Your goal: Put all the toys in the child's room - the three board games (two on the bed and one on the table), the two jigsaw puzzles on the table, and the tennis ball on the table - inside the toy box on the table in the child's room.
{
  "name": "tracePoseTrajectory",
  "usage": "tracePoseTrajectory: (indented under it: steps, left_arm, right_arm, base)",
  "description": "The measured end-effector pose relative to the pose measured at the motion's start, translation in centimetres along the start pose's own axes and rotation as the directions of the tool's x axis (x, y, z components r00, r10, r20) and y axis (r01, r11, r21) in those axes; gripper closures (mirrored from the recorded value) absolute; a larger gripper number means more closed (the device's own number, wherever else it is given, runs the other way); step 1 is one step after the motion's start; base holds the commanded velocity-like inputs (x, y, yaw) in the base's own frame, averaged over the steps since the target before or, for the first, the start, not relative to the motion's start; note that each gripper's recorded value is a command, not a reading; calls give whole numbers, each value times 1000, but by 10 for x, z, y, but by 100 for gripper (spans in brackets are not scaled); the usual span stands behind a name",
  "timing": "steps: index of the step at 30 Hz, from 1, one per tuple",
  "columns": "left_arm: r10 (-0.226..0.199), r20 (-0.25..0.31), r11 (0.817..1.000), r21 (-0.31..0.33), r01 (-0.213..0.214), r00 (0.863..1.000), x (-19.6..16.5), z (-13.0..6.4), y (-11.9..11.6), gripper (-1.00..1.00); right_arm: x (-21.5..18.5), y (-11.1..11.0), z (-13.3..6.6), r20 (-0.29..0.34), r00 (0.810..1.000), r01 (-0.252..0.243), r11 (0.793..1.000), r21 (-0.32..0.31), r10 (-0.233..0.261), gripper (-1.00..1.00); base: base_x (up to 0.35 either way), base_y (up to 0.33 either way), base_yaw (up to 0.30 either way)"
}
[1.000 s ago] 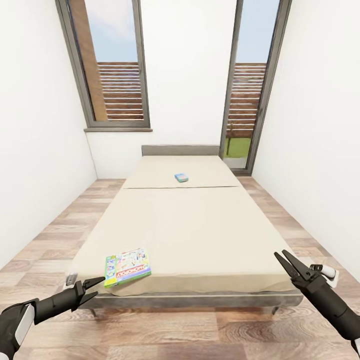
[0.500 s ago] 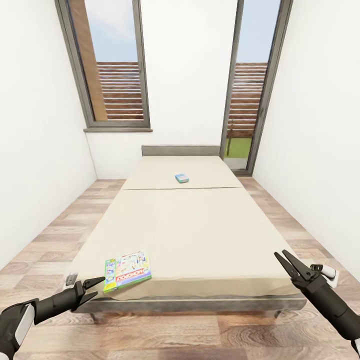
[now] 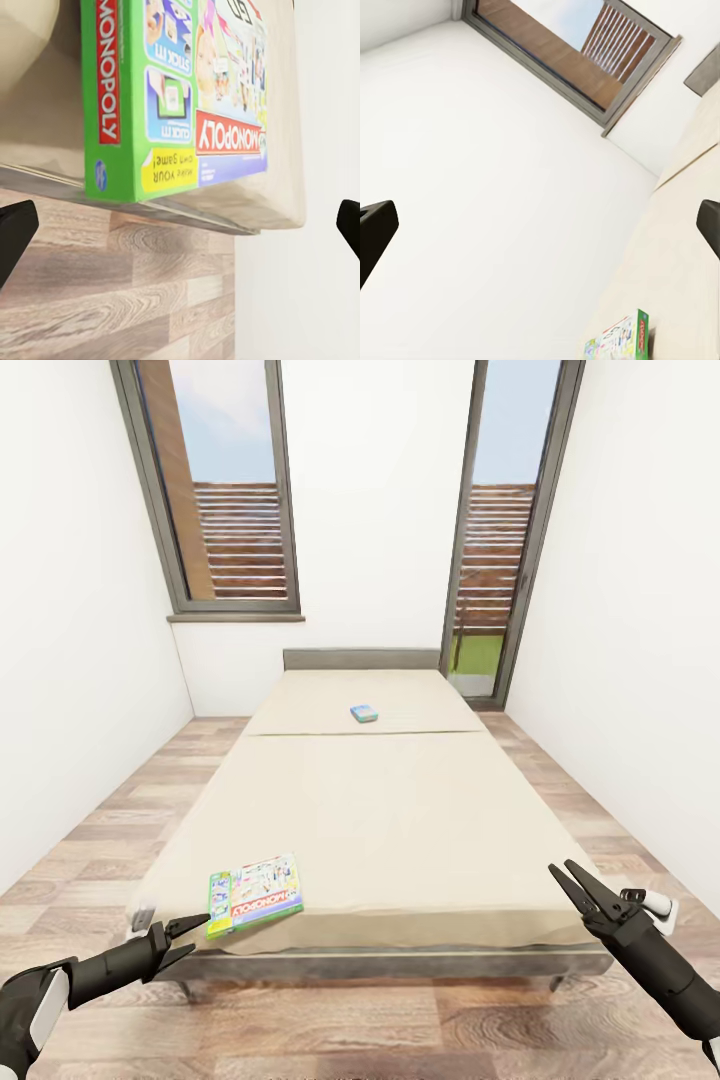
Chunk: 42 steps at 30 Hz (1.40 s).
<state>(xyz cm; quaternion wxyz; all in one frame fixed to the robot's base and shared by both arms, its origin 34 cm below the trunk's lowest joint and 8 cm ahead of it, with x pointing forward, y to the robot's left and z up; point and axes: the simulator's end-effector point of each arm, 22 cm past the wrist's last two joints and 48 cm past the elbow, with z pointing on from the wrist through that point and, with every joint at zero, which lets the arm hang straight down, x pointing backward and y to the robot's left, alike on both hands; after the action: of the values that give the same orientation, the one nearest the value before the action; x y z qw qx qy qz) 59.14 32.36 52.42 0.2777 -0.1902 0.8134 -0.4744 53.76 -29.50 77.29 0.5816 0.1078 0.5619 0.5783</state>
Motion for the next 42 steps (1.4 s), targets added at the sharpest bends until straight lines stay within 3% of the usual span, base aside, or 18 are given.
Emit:
tracePoseTrajectory:
  steps: [10, 33, 42]
  left_arm:
    - [-2, -1, 1000, -2, 2, 1000, 11, 5, 20, -100]
    - [2, -1, 1000, 2, -2, 1000, 11, 7, 19, -100]
    - [4, 0, 1000, 7, -4, 1000, 11, 7, 18, -100]
  right_arm:
    - [13, -14, -12, 0, 1000, -1, 1000, 0, 1, -100]
    - [13, -15, -12, 0, 1000, -1, 1000, 0, 1, -100]
    - [13, -14, -12, 0, 1000, -1, 1000, 0, 1, -100]
  base:
    - [0, 0, 0]
    - [2, -57, 0]
    - [175, -3, 0]
